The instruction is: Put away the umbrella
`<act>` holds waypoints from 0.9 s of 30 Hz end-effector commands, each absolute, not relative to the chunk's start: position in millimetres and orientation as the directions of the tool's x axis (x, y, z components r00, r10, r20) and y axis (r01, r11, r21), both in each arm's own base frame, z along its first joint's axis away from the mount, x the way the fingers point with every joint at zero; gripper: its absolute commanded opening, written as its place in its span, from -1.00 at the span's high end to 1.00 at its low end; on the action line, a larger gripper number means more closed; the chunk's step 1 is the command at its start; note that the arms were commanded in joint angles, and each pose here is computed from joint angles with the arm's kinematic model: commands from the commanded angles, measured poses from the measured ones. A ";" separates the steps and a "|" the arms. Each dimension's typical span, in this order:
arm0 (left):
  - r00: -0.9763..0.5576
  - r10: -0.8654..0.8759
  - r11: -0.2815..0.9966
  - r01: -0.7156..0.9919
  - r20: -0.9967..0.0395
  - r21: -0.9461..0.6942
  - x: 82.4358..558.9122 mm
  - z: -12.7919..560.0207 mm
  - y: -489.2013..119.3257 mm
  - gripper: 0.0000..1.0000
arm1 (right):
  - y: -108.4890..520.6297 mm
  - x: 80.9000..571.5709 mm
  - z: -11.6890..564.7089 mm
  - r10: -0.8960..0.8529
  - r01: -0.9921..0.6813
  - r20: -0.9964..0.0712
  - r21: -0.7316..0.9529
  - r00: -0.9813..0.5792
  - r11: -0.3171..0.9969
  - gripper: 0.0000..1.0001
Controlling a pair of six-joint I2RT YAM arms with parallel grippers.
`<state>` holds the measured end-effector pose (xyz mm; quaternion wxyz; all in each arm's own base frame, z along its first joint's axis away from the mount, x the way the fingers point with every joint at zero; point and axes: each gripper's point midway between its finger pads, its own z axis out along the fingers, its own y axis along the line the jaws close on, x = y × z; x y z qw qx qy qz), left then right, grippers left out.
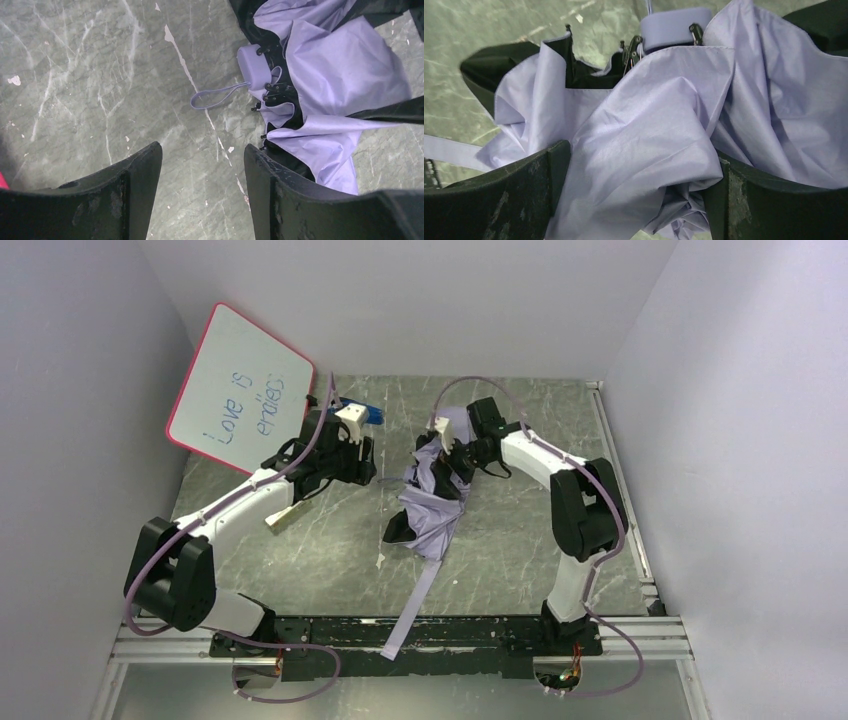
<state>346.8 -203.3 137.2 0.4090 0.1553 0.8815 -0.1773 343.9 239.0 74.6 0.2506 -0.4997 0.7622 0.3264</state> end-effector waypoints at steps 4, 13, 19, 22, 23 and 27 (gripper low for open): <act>-0.593 0.150 0.868 0.463 -0.791 -0.183 350.9 146.9 -212.4 -0.35 | 222.7 346.6 28.9 -0.699 -0.908 -0.620 0.056 -0.357 0.414 -0.94; -0.389 0.151 0.853 0.516 -0.909 -0.079 384.5 197.0 -219.2 -0.48 | 203.3 353.2 -9.4 -0.812 -0.919 -0.508 -0.092 -0.287 0.383 -0.43; -0.183 0.207 0.809 0.585 -0.961 0.063 416.4 231.3 -219.5 -0.48 | 195.6 337.2 -25.7 -0.831 -0.931 -0.488 -0.092 -0.268 0.354 0.02; -0.081 0.271 0.661 0.740 -0.959 0.125 412.9 231.6 -232.2 -0.48 | 204.8 329.2 -22.8 -0.822 -0.942 -0.525 -0.105 -0.221 0.320 0.12; -0.049 0.288 0.594 0.792 -0.956 0.138 407.1 227.2 -237.5 -0.47 | 208.8 326.4 -21.0 -0.819 -0.946 -0.538 -0.108 -0.202 0.305 0.14; 0.041 0.312 0.356 0.921 -0.949 0.157 384.9 207.9 -249.2 -0.44 | 231.9 306.5 -13.9 -0.820 -0.970 -0.566 -0.135 -0.091 0.201 0.20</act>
